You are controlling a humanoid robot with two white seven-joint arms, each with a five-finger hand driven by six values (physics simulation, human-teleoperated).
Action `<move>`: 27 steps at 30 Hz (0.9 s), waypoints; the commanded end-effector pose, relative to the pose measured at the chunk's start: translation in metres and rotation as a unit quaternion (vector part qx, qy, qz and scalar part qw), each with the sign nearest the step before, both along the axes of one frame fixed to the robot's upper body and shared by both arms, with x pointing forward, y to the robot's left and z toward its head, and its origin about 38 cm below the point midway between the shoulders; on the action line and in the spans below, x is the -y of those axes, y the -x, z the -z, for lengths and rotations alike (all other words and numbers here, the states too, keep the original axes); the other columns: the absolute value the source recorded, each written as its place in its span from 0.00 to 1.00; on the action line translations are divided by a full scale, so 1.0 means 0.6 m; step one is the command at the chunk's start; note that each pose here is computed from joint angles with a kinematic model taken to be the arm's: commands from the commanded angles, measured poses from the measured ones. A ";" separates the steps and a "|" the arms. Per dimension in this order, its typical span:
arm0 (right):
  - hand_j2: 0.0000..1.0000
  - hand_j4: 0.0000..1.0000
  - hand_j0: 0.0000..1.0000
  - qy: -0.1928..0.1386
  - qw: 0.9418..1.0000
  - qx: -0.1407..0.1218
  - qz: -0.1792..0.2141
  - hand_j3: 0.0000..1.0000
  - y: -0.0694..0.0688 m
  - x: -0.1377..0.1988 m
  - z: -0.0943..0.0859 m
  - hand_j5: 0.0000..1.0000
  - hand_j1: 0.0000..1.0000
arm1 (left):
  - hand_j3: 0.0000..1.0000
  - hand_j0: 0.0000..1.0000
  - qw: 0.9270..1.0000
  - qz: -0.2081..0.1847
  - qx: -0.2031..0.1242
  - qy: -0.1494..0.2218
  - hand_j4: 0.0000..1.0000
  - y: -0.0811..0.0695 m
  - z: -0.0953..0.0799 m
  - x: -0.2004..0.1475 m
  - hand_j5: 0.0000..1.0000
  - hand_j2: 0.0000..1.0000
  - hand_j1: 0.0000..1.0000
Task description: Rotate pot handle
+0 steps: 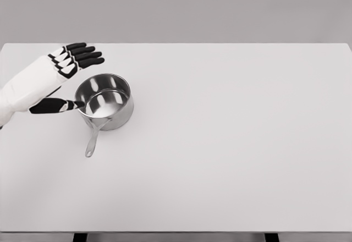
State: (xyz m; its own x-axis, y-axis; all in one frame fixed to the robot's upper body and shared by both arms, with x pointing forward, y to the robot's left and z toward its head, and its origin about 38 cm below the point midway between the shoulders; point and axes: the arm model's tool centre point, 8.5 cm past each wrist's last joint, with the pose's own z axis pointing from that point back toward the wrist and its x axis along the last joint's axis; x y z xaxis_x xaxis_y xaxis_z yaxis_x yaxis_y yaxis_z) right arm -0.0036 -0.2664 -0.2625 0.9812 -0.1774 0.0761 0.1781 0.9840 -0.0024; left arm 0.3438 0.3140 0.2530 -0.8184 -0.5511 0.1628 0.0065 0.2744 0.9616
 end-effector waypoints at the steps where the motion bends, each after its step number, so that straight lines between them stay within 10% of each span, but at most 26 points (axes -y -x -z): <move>1: 1.00 1.00 1.00 0.001 1.000 -0.001 -0.002 1.00 0.000 0.000 0.000 1.00 1.00 | 1.00 1.00 1.000 0.005 -0.008 0.002 1.00 0.002 0.007 0.005 1.00 1.00 1.00; 27: 1.00 1.00 1.00 0.000 1.000 0.000 0.000 1.00 0.000 0.000 0.000 1.00 1.00 | 1.00 1.00 0.995 0.088 -0.041 -0.029 1.00 0.004 0.060 0.098 1.00 1.00 1.00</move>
State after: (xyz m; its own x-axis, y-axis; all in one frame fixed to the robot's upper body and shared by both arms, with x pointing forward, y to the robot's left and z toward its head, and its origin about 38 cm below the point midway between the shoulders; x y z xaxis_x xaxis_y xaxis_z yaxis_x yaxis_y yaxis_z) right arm -0.0046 -0.2664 -0.2625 0.9815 -0.1766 0.0743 0.1772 0.9842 -0.0026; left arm 0.3436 0.2611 0.2237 -0.8858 -0.4262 0.1834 0.1055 0.1998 0.9741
